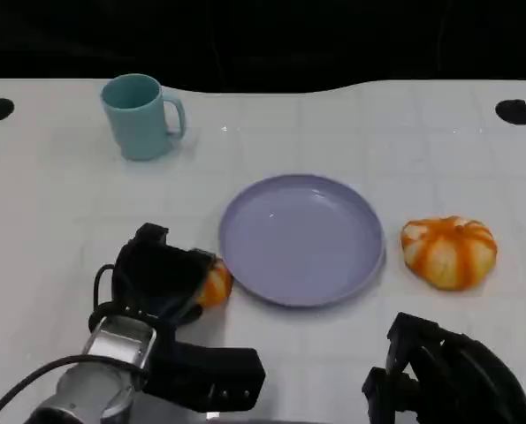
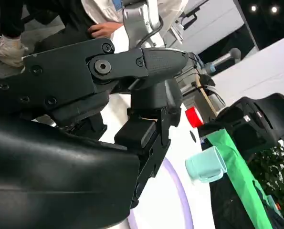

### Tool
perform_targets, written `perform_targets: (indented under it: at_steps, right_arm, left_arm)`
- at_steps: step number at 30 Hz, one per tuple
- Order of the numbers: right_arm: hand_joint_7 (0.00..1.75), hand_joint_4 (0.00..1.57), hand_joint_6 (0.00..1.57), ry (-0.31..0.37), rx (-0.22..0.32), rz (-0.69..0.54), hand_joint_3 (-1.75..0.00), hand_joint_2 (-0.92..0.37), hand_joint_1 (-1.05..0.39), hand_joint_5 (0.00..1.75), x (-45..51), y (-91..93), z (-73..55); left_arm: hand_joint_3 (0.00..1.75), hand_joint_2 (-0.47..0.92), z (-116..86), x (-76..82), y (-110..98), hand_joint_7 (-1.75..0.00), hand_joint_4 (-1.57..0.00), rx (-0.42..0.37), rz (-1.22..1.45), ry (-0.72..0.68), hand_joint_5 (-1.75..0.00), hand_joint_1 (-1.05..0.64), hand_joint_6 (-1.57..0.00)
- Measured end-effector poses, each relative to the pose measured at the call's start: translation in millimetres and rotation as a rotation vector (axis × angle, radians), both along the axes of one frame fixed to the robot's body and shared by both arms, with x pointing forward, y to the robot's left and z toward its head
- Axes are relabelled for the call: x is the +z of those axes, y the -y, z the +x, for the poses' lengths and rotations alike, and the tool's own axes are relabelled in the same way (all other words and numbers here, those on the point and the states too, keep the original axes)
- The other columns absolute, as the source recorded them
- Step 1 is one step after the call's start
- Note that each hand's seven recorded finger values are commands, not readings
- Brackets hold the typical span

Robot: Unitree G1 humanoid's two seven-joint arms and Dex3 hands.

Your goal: Grasp the bread from the table and place it into the plate.

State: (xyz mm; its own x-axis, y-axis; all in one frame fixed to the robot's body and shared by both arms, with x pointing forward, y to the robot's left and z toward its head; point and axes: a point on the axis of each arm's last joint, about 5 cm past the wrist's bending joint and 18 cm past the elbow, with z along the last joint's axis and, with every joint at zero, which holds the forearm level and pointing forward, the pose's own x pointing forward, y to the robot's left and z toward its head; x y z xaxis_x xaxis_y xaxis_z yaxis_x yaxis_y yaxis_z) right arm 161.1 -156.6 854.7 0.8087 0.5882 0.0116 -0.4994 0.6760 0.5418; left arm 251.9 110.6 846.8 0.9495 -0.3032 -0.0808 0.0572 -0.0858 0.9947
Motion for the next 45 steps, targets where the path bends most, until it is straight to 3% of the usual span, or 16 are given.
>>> perform_targets:
  at_steps: [3, 5, 6, 8, 12, 16, 20, 21, 24, 26, 30, 33, 38, 45]
  right_arm:
    - [1.37, 0.89, 0.8, 0.0, 0.0, 0.0, -0.22, -0.92, -0.73, 1.59, 0.0, 0.1, 0.0]
    - [1.37, 0.89, 0.8, 0.0, 0.0, 0.0, -0.22, -0.92, -0.72, 1.59, 0.0, 0.1, -0.1]
    - [1.37, 0.89, 0.79, 0.0, 0.0, 0.0, -0.23, -0.92, -0.72, 1.59, 0.0, 0.2, -0.1]
    - [1.38, 0.9, 0.8, 0.0, 0.0, 0.0, -0.23, -0.92, -0.73, 1.6, 0.1, 0.2, -0.3]
    - [1.38, 0.9, 0.79, 0.0, 0.0, -0.001, -0.23, -0.92, -0.73, 1.6, 0.3, 0.3, -0.3]
    - [1.38, 0.89, 0.79, -0.001, -0.001, -0.001, -0.24, -0.92, -0.72, 1.6, 0.2, 0.6, -0.5]
    - [1.38, 0.89, 0.79, -0.001, -0.002, -0.002, -0.24, -0.92, -0.72, 1.6, 0.1, 1.0, -0.5]
    - [1.38, 0.89, 0.79, 0.0, -0.001, -0.001, -0.24, -0.92, -0.72, 1.6, 0.1, 0.9, -0.5]
    - [1.38, 0.89, 0.79, 0.0, -0.002, -0.001, -0.24, -0.92, -0.72, 1.6, 0.1, 1.0, -0.6]
    - [1.38, 0.89, 0.79, 0.0, -0.002, -0.002, -0.24, -0.92, -0.73, 1.6, 0.1, 1.1, -0.6]
    - [1.38, 0.89, 0.78, -0.002, -0.003, -0.004, -0.24, -0.92, -0.73, 1.59, 0.0, 1.4, -1.3]
    - [1.38, 0.89, 0.79, -0.004, -0.004, -0.004, -0.24, -0.92, -0.73, 1.59, -0.4, 1.7, -2.0]
    - [1.35, 0.89, 0.79, -0.006, -0.004, -0.006, -0.22, -0.92, -0.73, 1.59, -0.6, 1.9, -2.3]
    - [1.37, 0.9, 0.81, -0.007, -0.002, -0.005, -0.22, -0.92, -0.74, 1.6, -1.1, 2.0, -2.3]
  left_arm:
    - [0.38, 0.92, -2.3, -6.6, -2.9, -0.13, -0.78, 0.0, -0.036, 0.044, -1.75, -0.36, -1.18]
    - [0.37, 0.92, -3.6, -10.0, -4.6, -0.84, -0.79, 0.001, -0.05, 0.072, -1.75, -0.35, -0.87]
    - [0.37, 0.92, -4.6, -11.7, -5.4, -1.01, -0.8, 0.002, -0.06, 0.086, -1.75, -0.35, -0.79]
    - [0.31, 0.92, -6.6, -14.4, -6.5, -1.08, -0.82, 0.007, -0.091, 0.112, -1.75, -0.34, -0.74]
    - [0.43, 0.92, -10.1, -18.3, -8.2, -1.28, -0.8, 0.013, -0.119, 0.144, -1.75, -0.34, -0.62]
    - [0.4, 0.92, -12.5, -15.0, -9.0, -1.43, -0.85, 0.033, -0.143, 0.156, -1.75, -0.3, -0.63]
    - [0.45, 0.9, -17.4, -11.8, -14.5, -1.68, -0.86, 0.071, -0.201, 0.172, -1.75, -0.31, -0.54]
    - [0.46, 0.9, -19.0, -10.5, -16.4, -1.7, -0.86, 0.082, -0.212, 0.175, -1.75, -0.31, -0.52]
    - [0.51, 0.85, -22.7, -4.8, -19.6, -1.34, -0.87, 0.116, -0.245, 0.173, -1.75, -0.32, -0.67]
    - [0.52, 0.84, -23.8, 1.2, -19.3, -1.26, -0.87, 0.126, -0.266, 0.192, -1.75, -0.32, -0.72]
    - [0.53, 0.8, -25.3, 13.6, -18.2, -1.45, -0.86, 0.141, -0.305, 0.22, -1.75, -0.3, -0.68]
    - [0.59, 0.73, -27.8, 19.7, -18.5, -1.71, -0.85, 0.149, -0.347, 0.243, -1.75, -0.27, -0.58]
    - [0.97, 0.53, -25.9, 28.0, -19.7, -1.74, -0.88, 0.133, -0.512, 0.272, -1.75, -0.25, -0.61]
    - [1.09, 0.41, -15.2, 43.8, -6.5, -1.75, -0.93, 0.041, -0.63, 0.321, -1.75, -0.21, -0.68]
